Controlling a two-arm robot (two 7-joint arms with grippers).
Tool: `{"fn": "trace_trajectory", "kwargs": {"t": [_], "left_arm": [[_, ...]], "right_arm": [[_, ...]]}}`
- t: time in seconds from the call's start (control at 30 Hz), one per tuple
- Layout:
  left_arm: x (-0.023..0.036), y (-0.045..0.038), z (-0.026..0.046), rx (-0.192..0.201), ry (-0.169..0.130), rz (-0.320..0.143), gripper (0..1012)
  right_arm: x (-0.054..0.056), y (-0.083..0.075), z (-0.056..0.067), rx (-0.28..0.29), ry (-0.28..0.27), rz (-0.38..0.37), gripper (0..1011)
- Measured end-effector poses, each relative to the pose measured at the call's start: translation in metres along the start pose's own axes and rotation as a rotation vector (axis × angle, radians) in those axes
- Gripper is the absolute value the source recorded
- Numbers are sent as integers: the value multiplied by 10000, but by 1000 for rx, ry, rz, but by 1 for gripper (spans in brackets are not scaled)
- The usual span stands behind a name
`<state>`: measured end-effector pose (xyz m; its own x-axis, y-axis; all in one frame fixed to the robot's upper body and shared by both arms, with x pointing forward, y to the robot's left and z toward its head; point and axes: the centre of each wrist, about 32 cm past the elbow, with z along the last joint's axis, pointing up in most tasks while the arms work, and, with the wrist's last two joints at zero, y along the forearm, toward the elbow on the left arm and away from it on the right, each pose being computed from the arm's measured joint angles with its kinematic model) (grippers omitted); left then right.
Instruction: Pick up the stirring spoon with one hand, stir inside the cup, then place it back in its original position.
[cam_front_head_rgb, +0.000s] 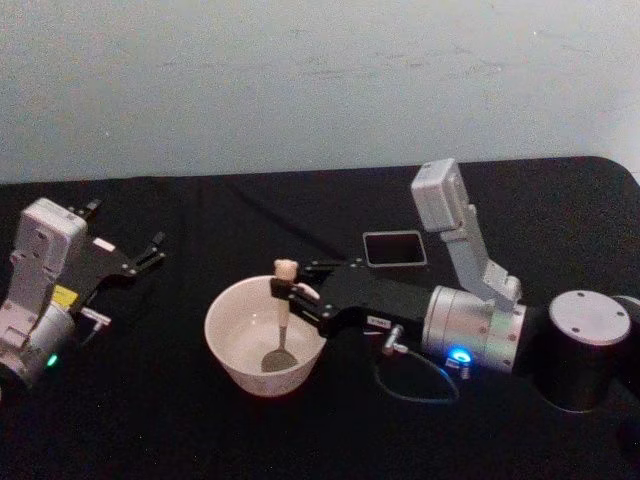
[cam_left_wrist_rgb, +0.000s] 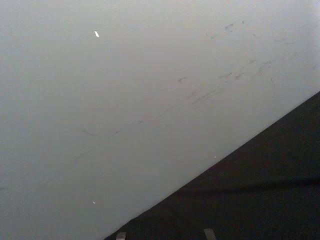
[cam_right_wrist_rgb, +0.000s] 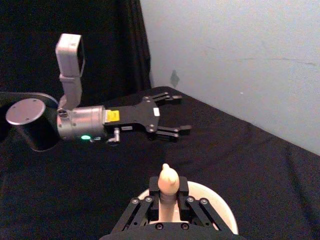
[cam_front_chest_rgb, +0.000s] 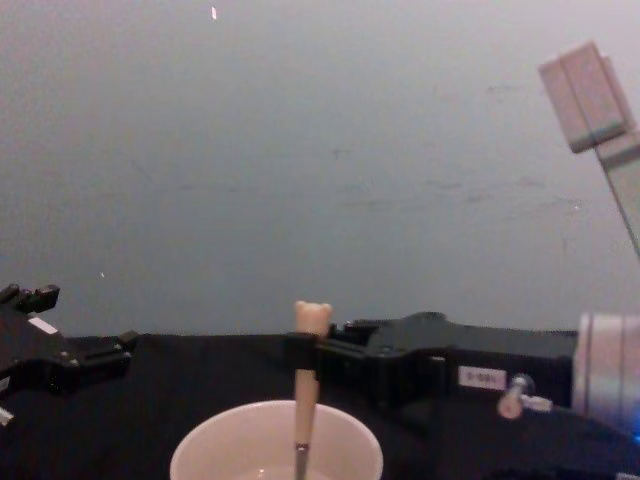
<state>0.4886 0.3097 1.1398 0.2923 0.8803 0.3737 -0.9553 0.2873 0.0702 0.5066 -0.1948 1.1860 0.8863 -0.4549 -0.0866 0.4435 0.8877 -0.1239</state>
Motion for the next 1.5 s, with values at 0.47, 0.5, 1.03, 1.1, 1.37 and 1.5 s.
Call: {"fn": "trace_trajectory", "kwargs": {"t": [0.47,0.5,1.03,1.1,1.37,1.5], "left_arm": [[0,0,0,0,0,0,1001],[0,0,0,0,0,0,1001],[0,0,0,0,0,0,1001],[0,0,0,0,0,0,1001],[0,0,0,0,0,0,1001],[0,0,0,0,0,0,1001]], "right_arm": [[-51,257,42,-9,-16,33,211],[-46,281,40,-11,-20,28,211],[110,483,50,-11,-27,-58,211],[126,485,53,-10,-26,-65,211],[214,384,44,-11,-38,-99,211],[228,328,35,-11,-41,-103,211]]}}
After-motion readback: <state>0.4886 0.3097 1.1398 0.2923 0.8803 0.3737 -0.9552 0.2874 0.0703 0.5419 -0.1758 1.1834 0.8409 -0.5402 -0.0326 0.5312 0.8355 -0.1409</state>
